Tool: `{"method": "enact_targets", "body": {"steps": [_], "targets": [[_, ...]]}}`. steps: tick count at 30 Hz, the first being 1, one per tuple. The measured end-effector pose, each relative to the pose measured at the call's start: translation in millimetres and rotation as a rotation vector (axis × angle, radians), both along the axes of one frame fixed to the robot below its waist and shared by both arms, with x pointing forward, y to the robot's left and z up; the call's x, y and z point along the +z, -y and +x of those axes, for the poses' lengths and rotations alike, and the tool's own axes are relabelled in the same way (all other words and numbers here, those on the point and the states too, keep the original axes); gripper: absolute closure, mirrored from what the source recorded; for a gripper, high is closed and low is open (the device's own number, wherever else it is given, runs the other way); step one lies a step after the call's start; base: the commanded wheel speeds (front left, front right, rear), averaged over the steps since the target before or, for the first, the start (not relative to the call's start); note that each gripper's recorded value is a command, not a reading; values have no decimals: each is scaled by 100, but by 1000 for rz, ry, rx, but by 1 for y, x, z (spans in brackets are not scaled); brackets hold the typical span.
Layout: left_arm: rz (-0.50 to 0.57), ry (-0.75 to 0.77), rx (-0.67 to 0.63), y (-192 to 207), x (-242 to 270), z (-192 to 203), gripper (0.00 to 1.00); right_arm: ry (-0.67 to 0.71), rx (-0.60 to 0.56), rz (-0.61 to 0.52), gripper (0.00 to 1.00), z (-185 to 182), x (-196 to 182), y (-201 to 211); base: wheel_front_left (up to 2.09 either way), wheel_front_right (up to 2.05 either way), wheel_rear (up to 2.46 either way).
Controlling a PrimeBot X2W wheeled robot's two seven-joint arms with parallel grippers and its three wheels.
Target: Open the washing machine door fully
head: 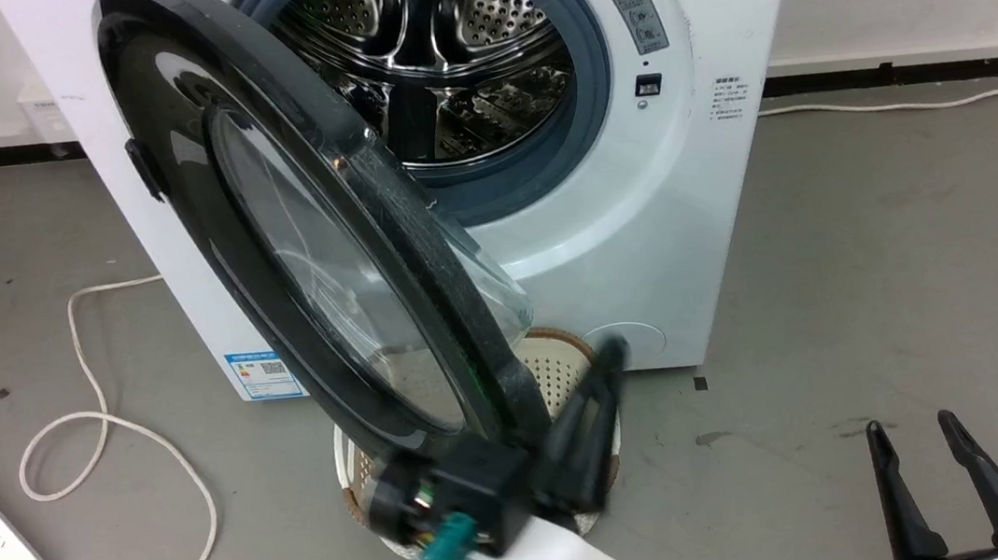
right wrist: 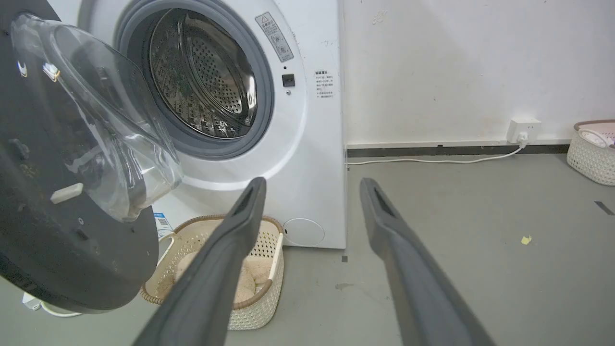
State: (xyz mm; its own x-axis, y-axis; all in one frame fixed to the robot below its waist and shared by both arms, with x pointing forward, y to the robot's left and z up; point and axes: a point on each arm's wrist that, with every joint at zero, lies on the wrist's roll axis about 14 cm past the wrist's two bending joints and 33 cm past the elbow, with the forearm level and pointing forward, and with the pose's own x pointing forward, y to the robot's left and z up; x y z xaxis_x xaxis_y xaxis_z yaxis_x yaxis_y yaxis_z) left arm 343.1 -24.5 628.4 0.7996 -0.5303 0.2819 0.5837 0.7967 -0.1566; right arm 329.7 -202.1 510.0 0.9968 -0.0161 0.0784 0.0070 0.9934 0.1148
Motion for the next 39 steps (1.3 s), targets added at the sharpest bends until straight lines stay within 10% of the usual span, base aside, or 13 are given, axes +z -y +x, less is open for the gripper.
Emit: {"method": "enact_targets", "body": {"steps": [24,39], "targets": [[95,-277,122,-24,-109,19,100,-34,62,24,0,10,-12,-20,0,0,0],[122,-302,479,-148,-120,-22,100,-29,273,32,0,34,-9,-87,0,0,0]]}}
